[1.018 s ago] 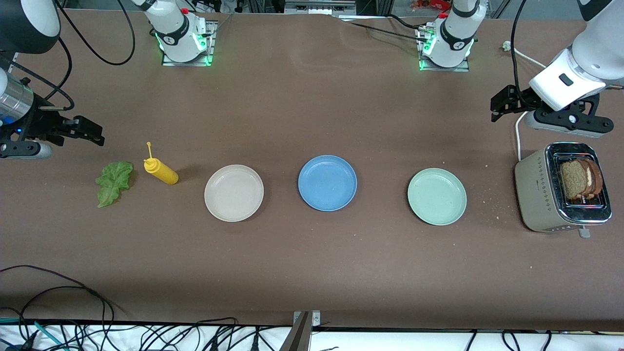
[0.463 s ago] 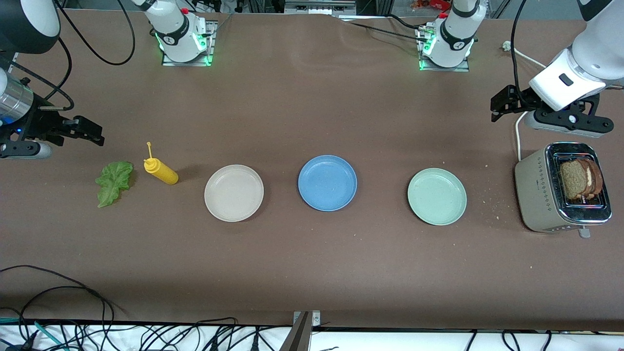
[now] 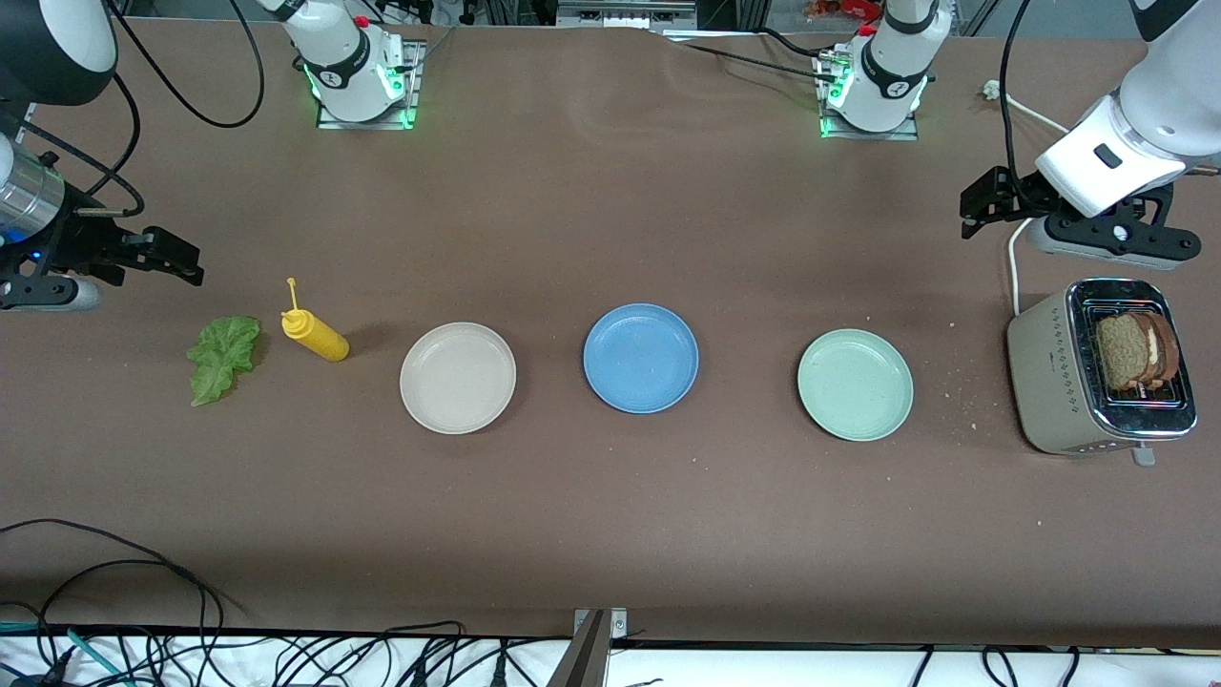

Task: Make sandwich in blue plate with both arms

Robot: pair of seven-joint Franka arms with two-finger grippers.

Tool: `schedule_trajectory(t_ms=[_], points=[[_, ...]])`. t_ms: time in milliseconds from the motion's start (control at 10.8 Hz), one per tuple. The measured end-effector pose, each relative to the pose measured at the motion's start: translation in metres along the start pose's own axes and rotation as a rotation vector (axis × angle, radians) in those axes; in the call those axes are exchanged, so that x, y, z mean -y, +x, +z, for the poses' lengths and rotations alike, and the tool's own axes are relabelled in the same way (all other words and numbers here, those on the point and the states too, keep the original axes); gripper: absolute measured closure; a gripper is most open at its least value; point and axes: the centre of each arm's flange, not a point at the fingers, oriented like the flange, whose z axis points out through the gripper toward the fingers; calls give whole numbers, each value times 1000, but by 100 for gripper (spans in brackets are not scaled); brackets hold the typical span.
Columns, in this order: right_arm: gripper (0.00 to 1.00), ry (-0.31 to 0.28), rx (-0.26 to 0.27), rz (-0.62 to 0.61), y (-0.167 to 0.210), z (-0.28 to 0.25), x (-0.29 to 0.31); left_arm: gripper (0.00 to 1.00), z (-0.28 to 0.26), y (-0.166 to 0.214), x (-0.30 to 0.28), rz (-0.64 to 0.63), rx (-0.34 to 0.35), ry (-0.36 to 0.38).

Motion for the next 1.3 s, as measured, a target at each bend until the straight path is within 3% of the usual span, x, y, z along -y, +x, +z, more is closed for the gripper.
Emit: schedule_trajectory(t_ms=[1296], points=[[0, 0, 0, 3, 0, 0, -2, 0, 2, 0, 6, -11, 8, -1]])
